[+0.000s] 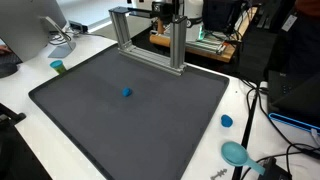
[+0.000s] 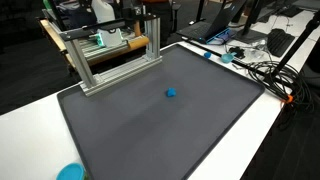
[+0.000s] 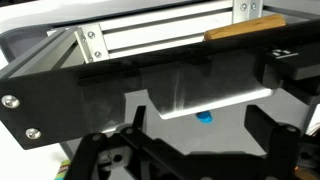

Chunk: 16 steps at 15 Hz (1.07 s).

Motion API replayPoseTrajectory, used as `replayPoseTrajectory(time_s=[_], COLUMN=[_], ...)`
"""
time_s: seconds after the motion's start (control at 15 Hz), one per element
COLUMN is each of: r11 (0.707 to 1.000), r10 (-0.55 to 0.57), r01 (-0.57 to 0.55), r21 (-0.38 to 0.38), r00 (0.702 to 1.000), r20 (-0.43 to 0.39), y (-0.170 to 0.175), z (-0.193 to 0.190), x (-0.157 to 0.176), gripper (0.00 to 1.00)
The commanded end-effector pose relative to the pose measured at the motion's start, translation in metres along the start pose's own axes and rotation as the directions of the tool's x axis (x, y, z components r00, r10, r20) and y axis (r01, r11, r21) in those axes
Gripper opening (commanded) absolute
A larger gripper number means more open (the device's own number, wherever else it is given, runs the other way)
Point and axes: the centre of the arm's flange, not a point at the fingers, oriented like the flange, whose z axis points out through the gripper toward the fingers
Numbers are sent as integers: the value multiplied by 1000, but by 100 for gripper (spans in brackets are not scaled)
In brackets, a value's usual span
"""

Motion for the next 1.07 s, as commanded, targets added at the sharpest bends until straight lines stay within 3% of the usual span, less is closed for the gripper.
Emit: replayPoseTrajectory(time_s=[0.0, 0.47, 0.8, 1.0], r11=[1000, 1000, 999, 996], r10=[0, 19, 2, -42], r01=[0, -19, -5, 39], r21=[0, 8, -42, -78], r00=[1000, 1000, 998, 998], r20=[0, -24, -60, -36], y=[0, -15, -60, -94], z=[0, -10, -41, -48], x=[0, -7, -21, -28], gripper=[100, 100, 100, 100])
